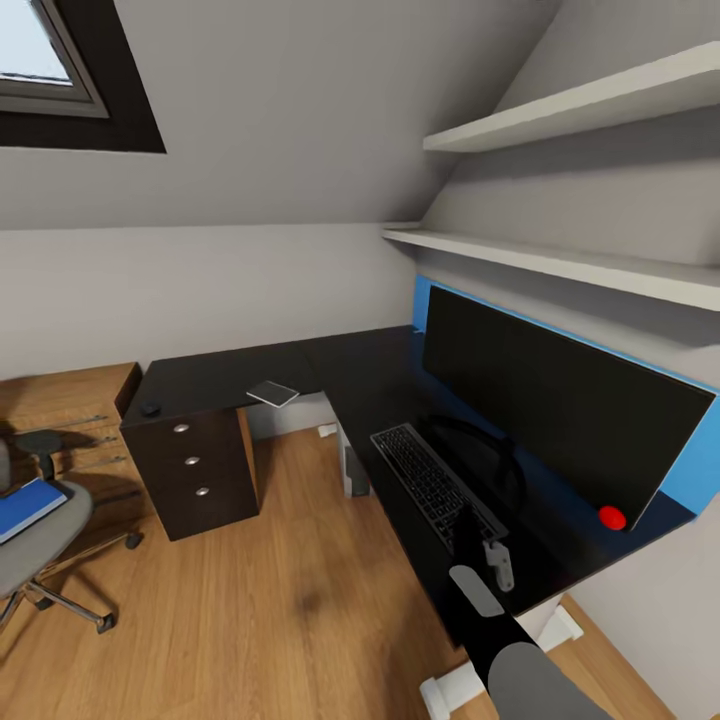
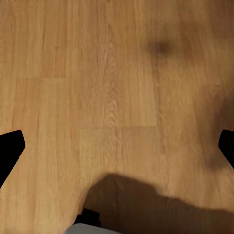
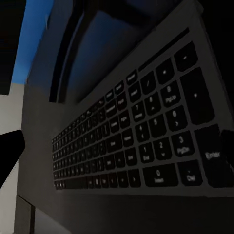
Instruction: In the bedroom, organize the workspace by keeping the computer under the desk, ensuring the monitor is on the desk, placing the keyboard on the desk next to the monitor, placing the mouse on the desk next to the keyboard, moving the folder from the swivel chair onto the desk next to the mouse, stacking the notebook on top of the folder with the pen on top of the notebook, and positioning the swivel chair next to the desk.
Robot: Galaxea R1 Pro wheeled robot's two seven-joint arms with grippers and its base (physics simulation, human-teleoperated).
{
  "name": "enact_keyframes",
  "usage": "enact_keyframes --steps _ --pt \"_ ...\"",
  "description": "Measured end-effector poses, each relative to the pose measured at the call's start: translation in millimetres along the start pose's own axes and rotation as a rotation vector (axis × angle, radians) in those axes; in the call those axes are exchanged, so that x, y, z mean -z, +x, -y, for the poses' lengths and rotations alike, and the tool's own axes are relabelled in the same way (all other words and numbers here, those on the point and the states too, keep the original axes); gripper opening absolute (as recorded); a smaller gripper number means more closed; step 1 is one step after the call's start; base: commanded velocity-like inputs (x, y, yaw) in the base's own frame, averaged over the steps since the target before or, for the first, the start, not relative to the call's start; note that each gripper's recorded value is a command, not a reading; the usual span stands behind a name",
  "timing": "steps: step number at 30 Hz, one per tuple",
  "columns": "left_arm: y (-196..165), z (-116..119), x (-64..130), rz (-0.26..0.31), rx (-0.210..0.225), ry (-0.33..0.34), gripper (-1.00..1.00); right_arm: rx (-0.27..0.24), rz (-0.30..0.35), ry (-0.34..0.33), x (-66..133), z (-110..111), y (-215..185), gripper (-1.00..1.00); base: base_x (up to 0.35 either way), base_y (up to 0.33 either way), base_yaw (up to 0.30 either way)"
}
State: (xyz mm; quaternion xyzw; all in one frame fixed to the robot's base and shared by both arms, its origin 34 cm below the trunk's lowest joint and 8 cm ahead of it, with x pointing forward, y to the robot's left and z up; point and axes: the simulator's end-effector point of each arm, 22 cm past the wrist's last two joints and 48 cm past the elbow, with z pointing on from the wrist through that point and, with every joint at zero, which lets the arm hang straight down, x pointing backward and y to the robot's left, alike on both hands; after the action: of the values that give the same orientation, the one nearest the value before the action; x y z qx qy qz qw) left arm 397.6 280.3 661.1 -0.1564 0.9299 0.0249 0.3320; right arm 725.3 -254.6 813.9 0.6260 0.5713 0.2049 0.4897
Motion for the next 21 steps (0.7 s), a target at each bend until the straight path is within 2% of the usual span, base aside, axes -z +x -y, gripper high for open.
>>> enact_keyframes --steps 8,12,15,16,17,18,19,21 --pt "-2.5 -0.9 8.6 -0.006 -0.001 -0.002 1.0 -0.002 0.006 -0.01 4.7 -14.5 -6.1 1.0 0.0 0.0 0.0" --pt "-3.2 -1.5 12.7 -0.009 -0.002 -0.004 1.0 0.036 0.007 -0.023 7.8 -21.3 -7.3 1.0 0.0 0.0 0.0" --pt "-4.5 -1.6 15.9 -0.01 -0.002 -0.004 1.0 0.129 -0.004 -0.056 11.7 -32.0 -2.5 1.0 0.0 0.0 0.0" --pt "-5.0 -1.7 16.9 -0.01 -0.002 -0.004 1.0 0.196 -0.014 -0.081 14.3 -38.8 2.8 1.0 0.0 0.0 0.0" --pt "-5.5 -1.7 18.0 -0.01 -0.003 -0.004 1.0 0.29 -0.028 -0.115 18.2 -47.1 11.6 1.0 0.0 0.0 0.0" --pt "-6.0 -1.7 19.0 -0.01 -0.003 -0.004 1.0 0.331 -0.034 -0.13 20.4 -50.9 15.2 1.0 0.0 0.0 0.0" --pt "-6.6 -1.7 20.0 -0.01 -0.003 -0.004 1.0 0.41 -0.047 -0.161 24.4 -57.8 23.5 1.0 0.0 0.0 0.0" --pt "-7.5 -1.8 22.1 -0.011 -0.003 -0.004 1.0 0.491 -0.06 -0.196 30.1 -65.7 32.9 1.0 0.0 0.0 0.0"
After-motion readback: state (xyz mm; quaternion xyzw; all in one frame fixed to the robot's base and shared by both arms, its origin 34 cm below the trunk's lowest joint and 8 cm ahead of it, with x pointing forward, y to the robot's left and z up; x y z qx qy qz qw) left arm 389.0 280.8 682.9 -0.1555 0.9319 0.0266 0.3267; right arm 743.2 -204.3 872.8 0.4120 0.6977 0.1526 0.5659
